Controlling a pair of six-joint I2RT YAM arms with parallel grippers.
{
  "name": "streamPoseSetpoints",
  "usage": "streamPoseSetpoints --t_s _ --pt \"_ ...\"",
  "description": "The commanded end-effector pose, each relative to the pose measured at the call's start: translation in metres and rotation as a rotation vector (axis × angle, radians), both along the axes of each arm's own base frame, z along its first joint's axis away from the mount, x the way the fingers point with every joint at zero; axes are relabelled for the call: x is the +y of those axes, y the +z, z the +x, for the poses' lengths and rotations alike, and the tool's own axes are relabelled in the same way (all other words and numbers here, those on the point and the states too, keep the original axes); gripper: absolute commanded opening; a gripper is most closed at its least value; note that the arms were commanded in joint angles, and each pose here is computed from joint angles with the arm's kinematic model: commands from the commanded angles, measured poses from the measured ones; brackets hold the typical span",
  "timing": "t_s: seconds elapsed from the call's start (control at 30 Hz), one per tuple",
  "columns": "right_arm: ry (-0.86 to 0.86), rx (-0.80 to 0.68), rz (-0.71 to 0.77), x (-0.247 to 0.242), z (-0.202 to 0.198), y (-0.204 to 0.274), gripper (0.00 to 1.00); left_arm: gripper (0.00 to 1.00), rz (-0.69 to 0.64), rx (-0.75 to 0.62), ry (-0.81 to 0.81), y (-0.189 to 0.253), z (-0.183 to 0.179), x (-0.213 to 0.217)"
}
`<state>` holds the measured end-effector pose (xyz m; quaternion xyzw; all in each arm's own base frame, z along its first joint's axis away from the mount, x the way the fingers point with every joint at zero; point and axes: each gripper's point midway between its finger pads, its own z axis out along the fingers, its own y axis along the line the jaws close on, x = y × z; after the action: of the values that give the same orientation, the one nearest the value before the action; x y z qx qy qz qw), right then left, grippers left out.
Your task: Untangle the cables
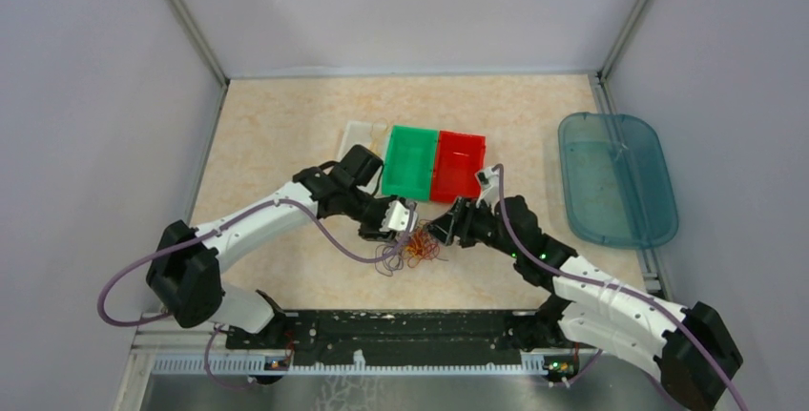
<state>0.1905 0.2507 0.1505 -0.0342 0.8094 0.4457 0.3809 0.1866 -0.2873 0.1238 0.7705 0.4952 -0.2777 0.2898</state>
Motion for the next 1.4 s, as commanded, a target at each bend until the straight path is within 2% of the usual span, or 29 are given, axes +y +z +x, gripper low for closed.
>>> streamPoseSetpoints --t_s 0.0,0.13,0.33,0.43,0.6,0.83,1.37 --pt "-0.008 -0.068 0.064 0.002 0.008 0.03 0.63 0.46 -0.023 0.033 -0.001 -0.004 -0.004 -0.009" --pt "-0.009 -0.072 0.069 0.002 0.009 0.031 0.63 0.24 -0.024 0.002 0.028 -0.002 0.004 -0.012" --pt "0.003 -0.079 0.081 0.004 0.009 0.034 0.63 0.06 0.013 -0.084 0.077 0.003 0.016 0.0" --pt "0.025 -0.075 0.089 0.009 0.009 0.034 0.63 0.0 -0.022 -0.131 0.088 0.023 0.019 -0.001" --pt "0.044 -0.052 0.086 0.019 0.014 0.029 0.63 0.0 -0.115 -0.204 0.055 0.068 0.014 -0.002" --pt "0.075 -0.034 0.072 0.036 0.026 0.028 0.63 0.0 -0.249 -0.265 -0.063 0.111 -0.021 0.007" --pt "0.098 -0.081 0.035 0.082 0.031 0.039 0.69 0.0 -0.331 -0.359 -0.076 0.144 -0.022 0.005"
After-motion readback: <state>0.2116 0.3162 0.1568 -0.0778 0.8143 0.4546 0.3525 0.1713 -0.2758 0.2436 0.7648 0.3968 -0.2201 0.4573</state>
